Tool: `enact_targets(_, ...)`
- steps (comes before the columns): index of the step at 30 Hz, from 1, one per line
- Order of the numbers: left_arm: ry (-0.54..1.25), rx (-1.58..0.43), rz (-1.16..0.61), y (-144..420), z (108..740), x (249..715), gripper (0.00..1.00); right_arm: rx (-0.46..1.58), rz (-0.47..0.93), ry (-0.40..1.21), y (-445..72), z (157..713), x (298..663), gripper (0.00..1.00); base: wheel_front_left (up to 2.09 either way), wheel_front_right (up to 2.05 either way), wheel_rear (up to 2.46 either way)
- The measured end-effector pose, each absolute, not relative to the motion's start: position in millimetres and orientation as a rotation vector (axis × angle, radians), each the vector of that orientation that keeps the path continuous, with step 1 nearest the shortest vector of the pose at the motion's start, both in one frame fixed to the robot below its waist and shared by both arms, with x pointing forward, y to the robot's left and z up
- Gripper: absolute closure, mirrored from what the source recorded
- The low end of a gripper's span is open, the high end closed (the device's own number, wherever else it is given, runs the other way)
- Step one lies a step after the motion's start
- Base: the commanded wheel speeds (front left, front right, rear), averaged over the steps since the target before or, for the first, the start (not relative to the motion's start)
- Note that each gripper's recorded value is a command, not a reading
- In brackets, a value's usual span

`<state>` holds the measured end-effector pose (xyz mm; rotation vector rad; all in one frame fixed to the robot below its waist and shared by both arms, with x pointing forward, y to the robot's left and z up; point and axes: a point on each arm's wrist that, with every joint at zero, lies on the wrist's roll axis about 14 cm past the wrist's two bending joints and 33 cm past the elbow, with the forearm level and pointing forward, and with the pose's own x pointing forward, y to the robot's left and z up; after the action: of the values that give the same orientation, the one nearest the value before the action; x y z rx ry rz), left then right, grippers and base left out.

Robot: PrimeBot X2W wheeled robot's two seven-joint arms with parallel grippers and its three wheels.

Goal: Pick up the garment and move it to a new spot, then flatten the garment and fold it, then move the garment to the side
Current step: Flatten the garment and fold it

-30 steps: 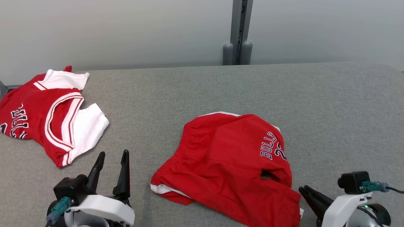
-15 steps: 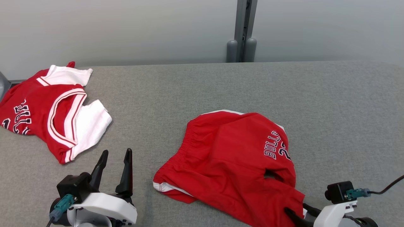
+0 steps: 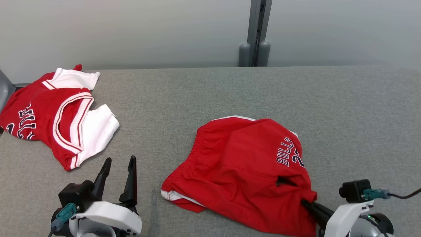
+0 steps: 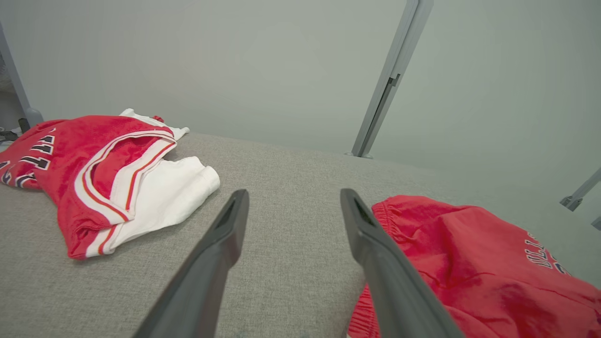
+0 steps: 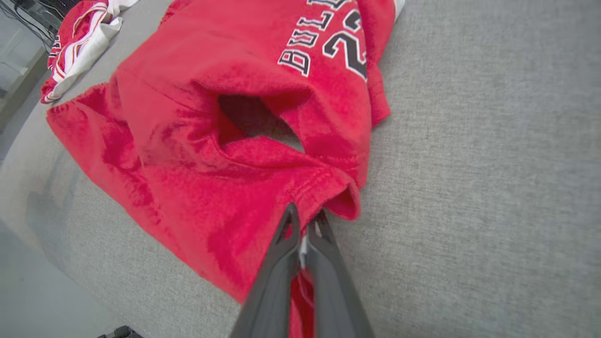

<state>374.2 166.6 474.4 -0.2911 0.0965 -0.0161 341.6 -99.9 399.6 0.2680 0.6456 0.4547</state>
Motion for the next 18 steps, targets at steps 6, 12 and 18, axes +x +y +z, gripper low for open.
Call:
enact_targets(6,0.105,-0.292,-0.025,163.1,472.0,375.2,0.0,0.302,0.443,0.562,-105.1,419.8,363.0,1.0,0.0,0.0,0.0)
enact_targets(12,0.111,-0.296,-0.031,159.0,469.8,382.6,0.0,0.391,0.441,0.558,-106.1,430.5,392.7,1.0,0.0,0.0,0.0)
enact_targets(18,0.131,-0.294,-0.027,158.0,461.7,388.8,0.0,0.457,0.431,0.634,-108.6,423.7,422.9,0.85,0.0,0.0,0.0)
